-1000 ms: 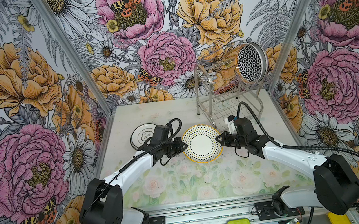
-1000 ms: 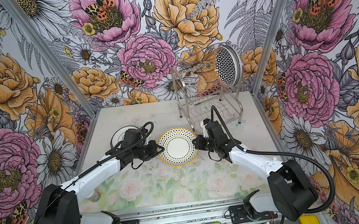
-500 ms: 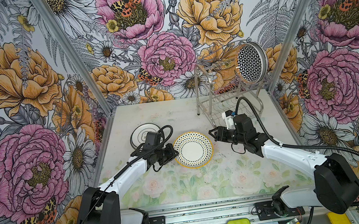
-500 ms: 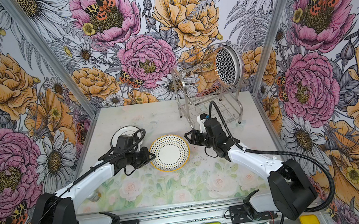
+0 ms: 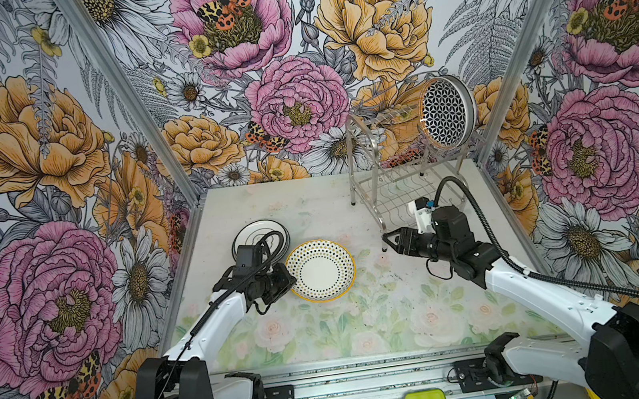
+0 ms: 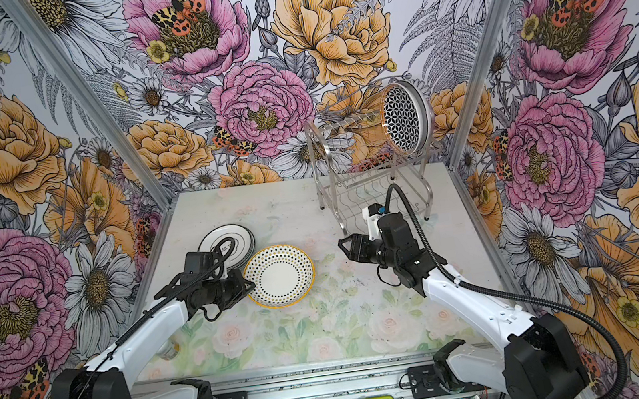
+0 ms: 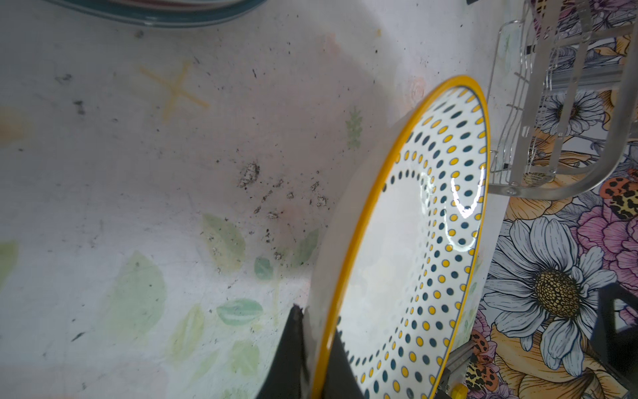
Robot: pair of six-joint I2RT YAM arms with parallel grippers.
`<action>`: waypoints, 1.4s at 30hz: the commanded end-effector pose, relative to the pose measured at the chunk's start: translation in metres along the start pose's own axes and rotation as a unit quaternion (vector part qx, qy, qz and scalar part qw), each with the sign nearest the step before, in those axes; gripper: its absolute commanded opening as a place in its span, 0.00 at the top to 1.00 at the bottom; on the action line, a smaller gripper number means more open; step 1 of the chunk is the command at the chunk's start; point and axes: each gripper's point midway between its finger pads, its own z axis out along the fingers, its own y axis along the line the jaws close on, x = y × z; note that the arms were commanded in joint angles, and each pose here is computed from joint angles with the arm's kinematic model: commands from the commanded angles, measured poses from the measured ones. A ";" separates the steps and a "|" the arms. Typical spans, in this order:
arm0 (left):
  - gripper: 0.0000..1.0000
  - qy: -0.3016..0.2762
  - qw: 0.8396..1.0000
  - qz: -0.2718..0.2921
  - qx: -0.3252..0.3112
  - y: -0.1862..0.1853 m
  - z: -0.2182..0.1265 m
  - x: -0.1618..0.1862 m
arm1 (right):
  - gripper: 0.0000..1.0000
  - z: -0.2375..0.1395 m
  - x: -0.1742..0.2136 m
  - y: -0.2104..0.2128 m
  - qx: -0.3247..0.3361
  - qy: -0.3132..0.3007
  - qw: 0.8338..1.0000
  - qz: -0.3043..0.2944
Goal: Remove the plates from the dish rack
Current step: 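Open the right gripper and withdraw it from the dotted plate, then lower the dotted plate with the left gripper while the right gripper nears the rack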
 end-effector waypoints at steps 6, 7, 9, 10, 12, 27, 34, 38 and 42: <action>1.00 -0.045 0.998 0.034 0.032 -0.020 -0.009 -0.021 | 0.42 -0.020 0.002 -0.014 0.013 -0.003 1.000 -0.001; 1.00 -0.045 0.998 0.034 0.029 -0.020 -0.008 -0.022 | 0.42 -0.021 0.001 -0.016 0.014 -0.005 1.000 0.002; 1.00 -0.043 0.998 0.030 0.022 -0.017 -0.004 -0.023 | 0.42 -0.023 -0.001 -0.018 0.013 -0.007 1.000 0.006; 1.00 -0.041 0.998 0.030 0.020 -0.016 -0.002 -0.023 | 0.42 -0.024 -0.002 -0.018 0.012 -0.008 1.000 0.007; 1.00 -0.038 0.999 0.031 0.019 -0.016 0.002 -0.023 | 0.41 -0.025 -0.003 -0.019 0.013 -0.010 1.000 0.009; 1.00 -0.036 0.999 0.036 0.008 -0.012 0.011 -0.024 | 0.42 -0.041 -0.011 -0.018 0.015 -0.026 1.000 0.005; 1.00 -0.032 0.999 0.036 -0.003 -0.007 0.017 -0.022 | 0.40 -0.050 -0.016 -0.018 0.021 -0.035 0.999 0.003; 1.00 -0.030 0.999 0.037 -0.010 -0.006 0.019 -0.022 | 0.40 -0.055 -0.022 -0.015 0.021 -0.044 0.999 -0.002; 0.97 -0.025 0.999 0.036 -0.015 -0.004 0.023 -0.022 | 0.39 -0.062 -0.028 -0.009 0.023 -0.050 0.998 -0.023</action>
